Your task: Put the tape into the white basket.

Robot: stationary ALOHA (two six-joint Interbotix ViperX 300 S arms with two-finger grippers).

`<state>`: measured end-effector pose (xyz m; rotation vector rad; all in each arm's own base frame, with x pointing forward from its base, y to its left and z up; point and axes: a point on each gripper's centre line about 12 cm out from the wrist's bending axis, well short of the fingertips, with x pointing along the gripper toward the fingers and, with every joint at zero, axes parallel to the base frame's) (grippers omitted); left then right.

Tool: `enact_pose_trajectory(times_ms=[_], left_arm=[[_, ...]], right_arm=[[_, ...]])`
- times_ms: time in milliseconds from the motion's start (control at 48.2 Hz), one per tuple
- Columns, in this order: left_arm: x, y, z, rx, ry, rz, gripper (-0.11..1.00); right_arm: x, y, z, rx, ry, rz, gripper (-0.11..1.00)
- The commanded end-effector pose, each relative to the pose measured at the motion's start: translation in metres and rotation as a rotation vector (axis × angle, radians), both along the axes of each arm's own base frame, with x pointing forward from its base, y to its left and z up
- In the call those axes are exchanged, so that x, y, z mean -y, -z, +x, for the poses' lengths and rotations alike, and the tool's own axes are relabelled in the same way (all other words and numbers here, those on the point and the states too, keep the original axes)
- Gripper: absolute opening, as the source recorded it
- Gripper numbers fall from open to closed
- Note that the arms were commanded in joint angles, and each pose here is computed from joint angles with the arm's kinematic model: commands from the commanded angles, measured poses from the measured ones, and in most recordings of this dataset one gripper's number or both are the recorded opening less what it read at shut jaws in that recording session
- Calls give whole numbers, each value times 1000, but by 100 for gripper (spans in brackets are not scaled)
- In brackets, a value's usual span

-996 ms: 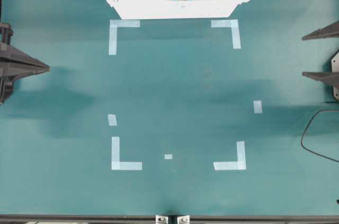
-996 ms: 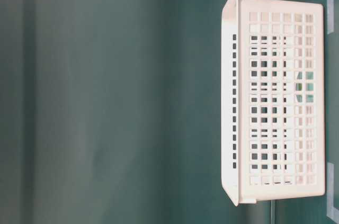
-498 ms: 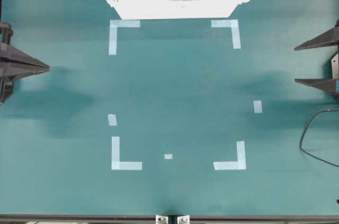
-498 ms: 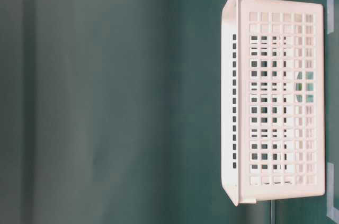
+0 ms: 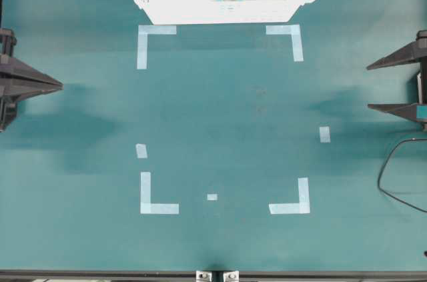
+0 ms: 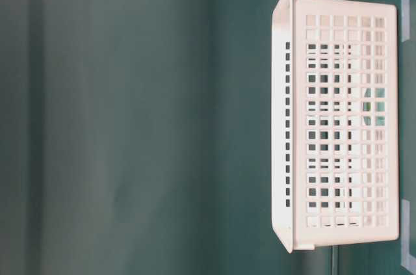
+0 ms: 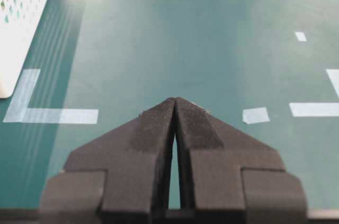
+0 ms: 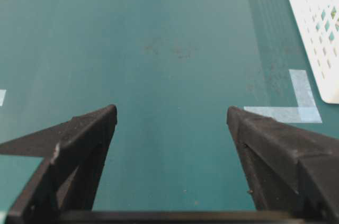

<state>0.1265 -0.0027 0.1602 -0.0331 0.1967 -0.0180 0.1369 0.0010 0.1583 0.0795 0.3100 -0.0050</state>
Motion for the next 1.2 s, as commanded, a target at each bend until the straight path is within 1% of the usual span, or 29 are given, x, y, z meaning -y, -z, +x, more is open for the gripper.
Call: enact_pose_trajectory(times_ms=[0,104,249,498,1182], left_arm=[[0,-4,1,11,-2,1,-11],[0,-4,1,11,-2,9,-11],[0,-4,1,11,0,7,-11],[0,-4,1,11,0,9,-11],[0,-3,1,9,0,9,-11]], right_arm=[[-1,-5,2,17,-4,1,92],[-1,-3,2,17,-6,-2,92],[-1,-1,0,29,-12,-12,92],[-2,4,-1,37,-17,-11,92],[-2,3,-1,39,-18,-10,92]])
